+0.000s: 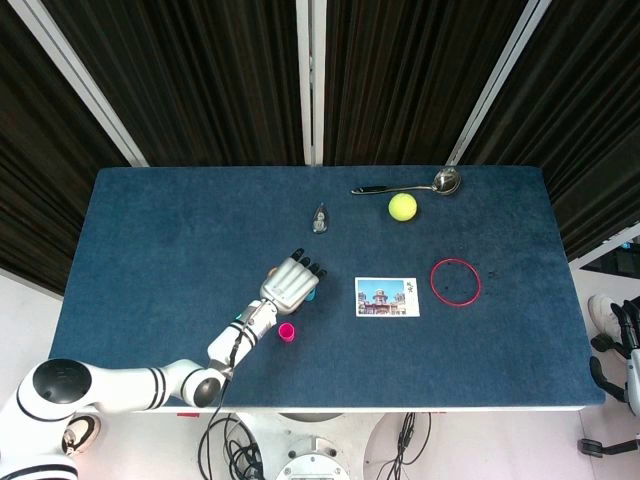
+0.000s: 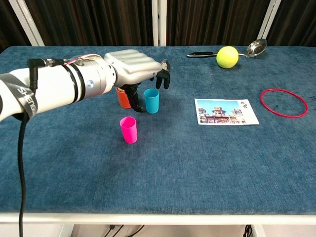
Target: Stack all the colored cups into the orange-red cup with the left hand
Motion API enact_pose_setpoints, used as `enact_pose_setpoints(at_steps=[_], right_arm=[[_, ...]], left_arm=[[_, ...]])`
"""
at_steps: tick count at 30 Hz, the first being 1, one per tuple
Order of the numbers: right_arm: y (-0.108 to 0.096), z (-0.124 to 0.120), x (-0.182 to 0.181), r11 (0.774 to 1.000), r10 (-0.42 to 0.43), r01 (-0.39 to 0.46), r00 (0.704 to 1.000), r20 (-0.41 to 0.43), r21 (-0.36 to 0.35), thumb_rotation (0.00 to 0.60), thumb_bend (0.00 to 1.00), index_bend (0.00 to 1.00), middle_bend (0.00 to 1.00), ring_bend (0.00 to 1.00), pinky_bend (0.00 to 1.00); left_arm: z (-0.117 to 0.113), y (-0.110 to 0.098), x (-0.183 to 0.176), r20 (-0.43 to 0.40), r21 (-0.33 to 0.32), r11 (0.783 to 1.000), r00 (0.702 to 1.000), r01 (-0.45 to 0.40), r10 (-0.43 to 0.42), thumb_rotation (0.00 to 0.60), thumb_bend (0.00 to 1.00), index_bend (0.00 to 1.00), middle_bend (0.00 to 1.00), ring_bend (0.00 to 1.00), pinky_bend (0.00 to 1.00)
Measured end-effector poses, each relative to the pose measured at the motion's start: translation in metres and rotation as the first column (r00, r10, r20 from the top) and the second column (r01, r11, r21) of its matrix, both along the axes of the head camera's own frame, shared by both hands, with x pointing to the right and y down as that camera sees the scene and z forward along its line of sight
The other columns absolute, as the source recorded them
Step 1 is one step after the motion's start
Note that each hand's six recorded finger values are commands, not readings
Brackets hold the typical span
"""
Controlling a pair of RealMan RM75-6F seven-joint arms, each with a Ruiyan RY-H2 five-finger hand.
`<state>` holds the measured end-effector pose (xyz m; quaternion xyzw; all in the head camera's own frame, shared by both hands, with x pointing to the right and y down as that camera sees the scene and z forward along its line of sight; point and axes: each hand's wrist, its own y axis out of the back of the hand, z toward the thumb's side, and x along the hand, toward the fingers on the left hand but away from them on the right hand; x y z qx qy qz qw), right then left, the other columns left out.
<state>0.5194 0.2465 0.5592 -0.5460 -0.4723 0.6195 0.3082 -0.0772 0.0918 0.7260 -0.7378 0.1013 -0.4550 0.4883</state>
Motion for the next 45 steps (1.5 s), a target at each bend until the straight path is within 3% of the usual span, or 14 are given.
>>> enact_pose_setpoints(at_steps=[19, 30, 36, 45], right_arm=[[0.001, 0.002, 0.005, 1.000, 0.010, -0.010, 1.000, 0.005, -0.009, 0.600, 0.33, 0.00, 0.00, 0.00, 0.00], [0.002, 0.002, 0.004, 1.000, 0.010, -0.010, 1.000, 0.005, -0.006, 0.600, 0.33, 0.00, 0.00, 0.00, 0.00], [0.001, 0.002, 0.003, 1.000, 0.008, -0.008, 1.000, 0.007, -0.003, 0.600, 0.33, 0.00, 0.00, 0.00, 0.00], [0.002, -0.004, 0.003, 1.000, 0.005, -0.005, 1.000, 0.004, 0.009, 0.600, 0.33, 0.00, 0.00, 0.00, 0.00]], left_arm=[[0.006, -0.005, 0.007, -0.020, 0.006, 1.000, 1.000, 0.006, -0.006, 0.600, 0.30, 0.46, 0.44, 0.48, 0.21], [-0.006, -0.009, 0.012, -0.070, 0.030, 0.999, 0.997, 0.012, -0.010, 0.600, 0.31, 0.48, 0.46, 0.50, 0.21], [-0.024, -0.019, 0.009, -0.082, 0.071, 0.997, 0.997, 0.017, -0.011, 0.600, 0.32, 0.48, 0.46, 0.50, 0.21], [-0.041, -0.036, -0.026, -0.011, 0.113, 0.992, 0.999, 0.053, -0.052, 0.600, 0.34, 0.48, 0.46, 0.50, 0.21]])
